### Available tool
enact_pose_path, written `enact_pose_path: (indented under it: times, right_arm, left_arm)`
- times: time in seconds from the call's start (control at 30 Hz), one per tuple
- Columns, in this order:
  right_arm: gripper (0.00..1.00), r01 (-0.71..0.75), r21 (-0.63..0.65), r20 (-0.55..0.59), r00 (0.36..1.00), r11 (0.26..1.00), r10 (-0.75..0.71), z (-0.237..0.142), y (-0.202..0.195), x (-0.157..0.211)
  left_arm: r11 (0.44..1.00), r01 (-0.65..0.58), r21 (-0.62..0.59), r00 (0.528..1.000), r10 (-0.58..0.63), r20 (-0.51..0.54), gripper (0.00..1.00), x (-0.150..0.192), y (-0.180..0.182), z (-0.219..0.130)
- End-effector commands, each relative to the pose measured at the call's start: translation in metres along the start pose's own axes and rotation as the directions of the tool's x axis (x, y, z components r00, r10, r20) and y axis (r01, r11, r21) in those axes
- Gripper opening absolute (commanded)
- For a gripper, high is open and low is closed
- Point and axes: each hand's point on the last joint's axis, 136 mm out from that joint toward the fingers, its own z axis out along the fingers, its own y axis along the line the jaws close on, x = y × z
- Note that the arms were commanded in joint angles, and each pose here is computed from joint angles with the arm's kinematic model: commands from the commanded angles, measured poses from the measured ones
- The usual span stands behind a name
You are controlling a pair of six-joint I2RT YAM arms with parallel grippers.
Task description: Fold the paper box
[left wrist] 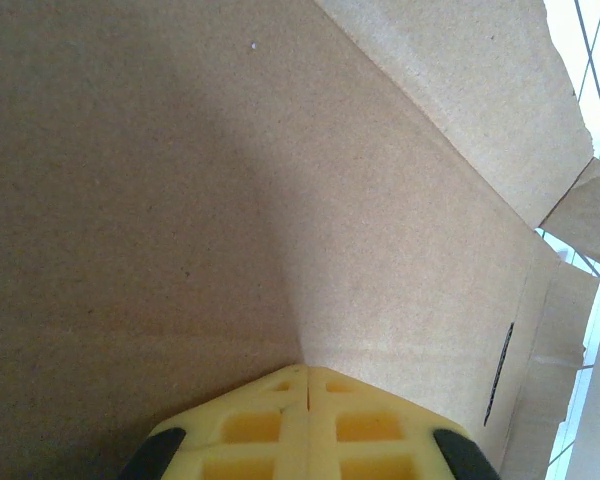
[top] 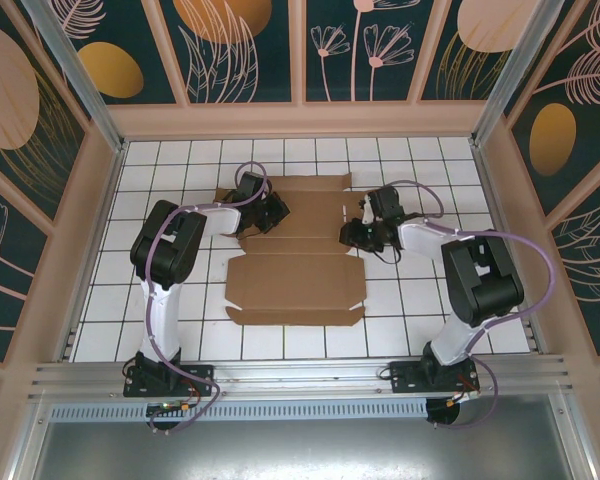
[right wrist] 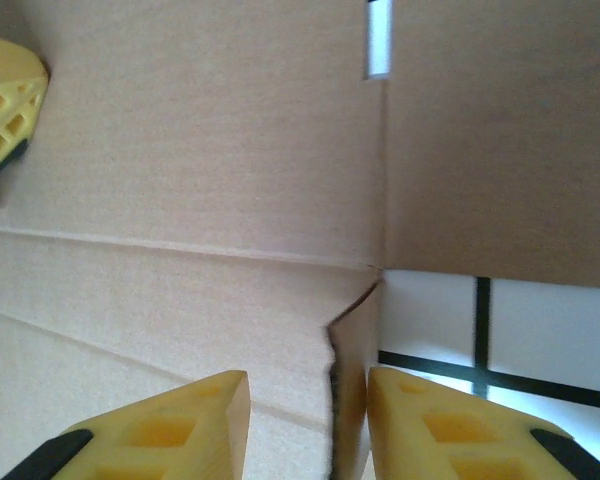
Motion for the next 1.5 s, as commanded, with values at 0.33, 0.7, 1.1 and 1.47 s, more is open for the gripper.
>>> enact_pose_path:
  times: [0.33, 0.7, 1.1, 1.47]
  right_arm:
    - [0.35, 0.194, 0.286, -0.119, 0.979, 0.938, -0.166, 0.043, -0.013, 0.016]
    - [0.49, 0.113, 0.131, 0.246, 0.959, 0.985, -0.143, -0.046, 0.029, -0.069]
    - [0.67, -0.059, 0.102, 0.24, 0.97, 0.993, 0.033, -0.033, -0.073, -0.139]
    - [0.59, -0.107, -0.236, 0.071, 0.989, 0.966, 0.127, 0.001, -0.064, -0.119]
  left_arm:
    - [0.956, 0.06, -0.286, 0.995, -0.078, -0.054, 0.0, 0.028, 0.094, 0.01]
    - [0.961, 0.08, -0.265, 0.995, -0.093, -0.037, 0.0, 0.022, 0.089, 0.007]
    - [0.962, 0.075, -0.264, 0.994, -0.093, -0.054, 0.0, 0.024, 0.089, 0.009]
    - [0.967, 0.082, -0.24, 0.993, -0.1, -0.065, 0.0, 0.023, 0.085, 0.01]
